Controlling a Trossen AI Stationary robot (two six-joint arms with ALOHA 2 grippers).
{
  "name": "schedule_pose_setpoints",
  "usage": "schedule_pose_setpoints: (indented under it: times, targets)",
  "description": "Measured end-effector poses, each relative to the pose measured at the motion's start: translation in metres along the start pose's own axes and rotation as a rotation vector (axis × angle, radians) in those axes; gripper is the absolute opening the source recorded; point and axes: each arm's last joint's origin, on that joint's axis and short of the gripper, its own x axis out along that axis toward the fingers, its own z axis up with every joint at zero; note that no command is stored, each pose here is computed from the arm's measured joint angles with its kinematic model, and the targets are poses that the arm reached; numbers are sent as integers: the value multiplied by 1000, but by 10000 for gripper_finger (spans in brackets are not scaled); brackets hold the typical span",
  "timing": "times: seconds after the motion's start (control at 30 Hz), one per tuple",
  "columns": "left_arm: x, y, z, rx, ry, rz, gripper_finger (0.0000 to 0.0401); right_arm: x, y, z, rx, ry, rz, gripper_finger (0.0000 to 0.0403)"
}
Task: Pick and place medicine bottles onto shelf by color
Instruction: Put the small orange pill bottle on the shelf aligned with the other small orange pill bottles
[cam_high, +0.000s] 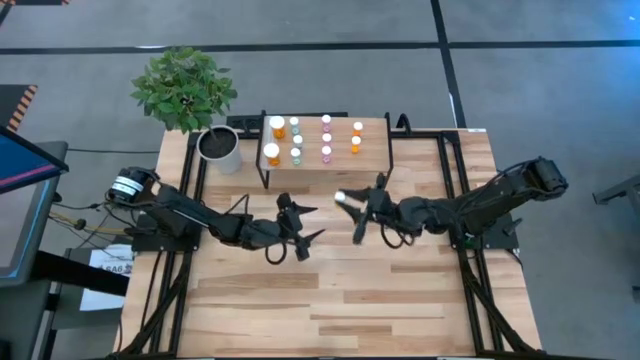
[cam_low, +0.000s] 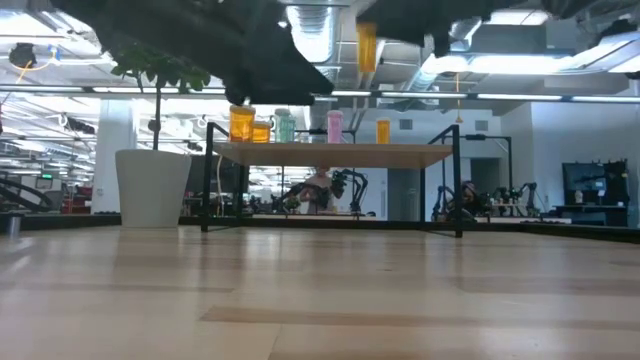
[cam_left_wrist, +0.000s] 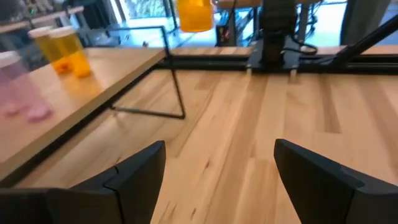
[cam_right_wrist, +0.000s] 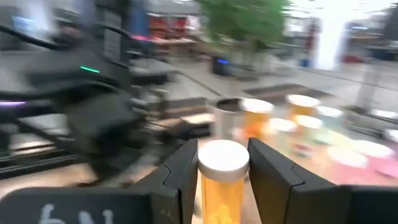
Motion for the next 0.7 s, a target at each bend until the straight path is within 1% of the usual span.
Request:
schedule_pose_setpoints:
  times: [0.07,0.17,0.27,0.37,0.5,0.57,0.63,0.7]
  targets:
    - [-5,5,5,-9,15,5,291,5,-9,-3,-9,21,-79,142]
    - [-12,9,12,-26,16,3,291,12,-21,-9,0,61,-142,144]
    - [-17,8,15,-21,18,-10,291,14,-32,-17,20,73,-159,146]
    - [-19,6,16,-20,16,-22,291,9,-43,-30,50,93,-184,146]
    - [-20,5,14,-10,29,-25,291,-4,-53,-46,115,27,-187,142]
    - [-19,5,14,-11,28,-24,291,-10,-56,-49,139,-29,-180,142]
    - [-19,5,15,-17,21,-24,291,-13,-58,-49,138,-70,-178,143]
    - [-19,5,16,-27,8,-26,291,-12,-60,-48,123,-78,-191,146]
